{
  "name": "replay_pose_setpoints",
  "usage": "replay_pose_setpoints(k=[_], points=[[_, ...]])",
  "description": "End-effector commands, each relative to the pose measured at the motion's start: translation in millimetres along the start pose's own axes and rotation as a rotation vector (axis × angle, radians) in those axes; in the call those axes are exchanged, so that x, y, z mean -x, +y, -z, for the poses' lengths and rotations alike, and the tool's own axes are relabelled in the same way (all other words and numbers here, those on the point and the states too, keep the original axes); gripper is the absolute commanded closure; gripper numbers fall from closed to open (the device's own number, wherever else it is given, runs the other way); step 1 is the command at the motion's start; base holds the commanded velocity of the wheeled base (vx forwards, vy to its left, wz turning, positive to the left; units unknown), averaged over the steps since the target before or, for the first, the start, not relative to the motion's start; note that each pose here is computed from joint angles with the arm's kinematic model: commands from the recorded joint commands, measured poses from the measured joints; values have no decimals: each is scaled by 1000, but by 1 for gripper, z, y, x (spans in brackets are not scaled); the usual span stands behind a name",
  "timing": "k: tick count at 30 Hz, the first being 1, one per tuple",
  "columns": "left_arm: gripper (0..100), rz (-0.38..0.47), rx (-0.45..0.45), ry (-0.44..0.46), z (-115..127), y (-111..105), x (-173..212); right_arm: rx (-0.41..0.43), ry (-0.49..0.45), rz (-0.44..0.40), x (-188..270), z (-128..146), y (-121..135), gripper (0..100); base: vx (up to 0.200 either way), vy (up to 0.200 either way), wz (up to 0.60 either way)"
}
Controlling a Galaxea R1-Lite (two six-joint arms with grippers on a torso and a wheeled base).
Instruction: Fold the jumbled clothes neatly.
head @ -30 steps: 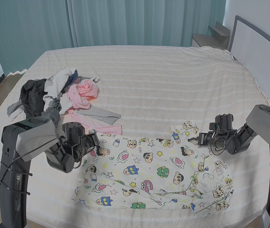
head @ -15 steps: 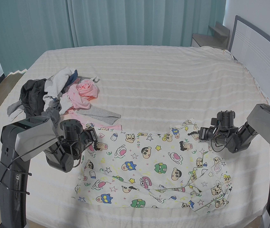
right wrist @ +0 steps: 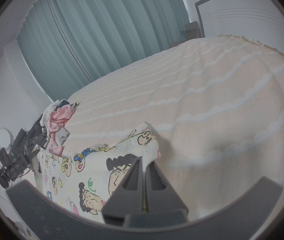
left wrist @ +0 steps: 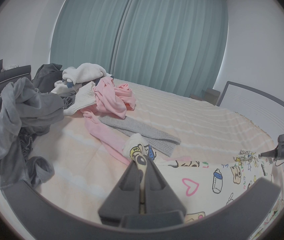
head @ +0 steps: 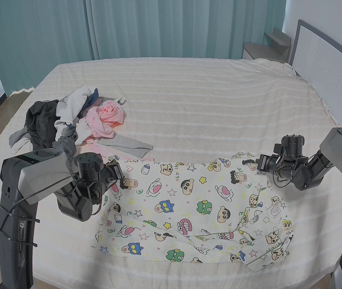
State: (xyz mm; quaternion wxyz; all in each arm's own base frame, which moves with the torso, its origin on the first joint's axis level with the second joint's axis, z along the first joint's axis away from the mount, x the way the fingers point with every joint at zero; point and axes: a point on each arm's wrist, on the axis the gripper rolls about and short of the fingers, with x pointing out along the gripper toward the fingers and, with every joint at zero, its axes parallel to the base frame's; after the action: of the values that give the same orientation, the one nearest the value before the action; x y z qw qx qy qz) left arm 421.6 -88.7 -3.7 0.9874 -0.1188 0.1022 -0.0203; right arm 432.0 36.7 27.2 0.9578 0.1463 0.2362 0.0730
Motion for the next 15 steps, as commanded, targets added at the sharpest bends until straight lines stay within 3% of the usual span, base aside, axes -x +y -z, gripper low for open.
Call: replay_pose_setpoints(k=[1, 7, 15], points=[[100, 6, -5, 32, 2, 2, 13, -21, -6, -33, 16, -9, 2, 100, 0, 0, 0], [100, 37, 3, -5, -7, 3, 23, -34, 23, -77, 35, -10, 0, 100, 0, 0, 0], [100, 79, -17, 8, 0, 7, 46, -48, 84, -116, 63, -1, -5, 100, 0, 0, 0]])
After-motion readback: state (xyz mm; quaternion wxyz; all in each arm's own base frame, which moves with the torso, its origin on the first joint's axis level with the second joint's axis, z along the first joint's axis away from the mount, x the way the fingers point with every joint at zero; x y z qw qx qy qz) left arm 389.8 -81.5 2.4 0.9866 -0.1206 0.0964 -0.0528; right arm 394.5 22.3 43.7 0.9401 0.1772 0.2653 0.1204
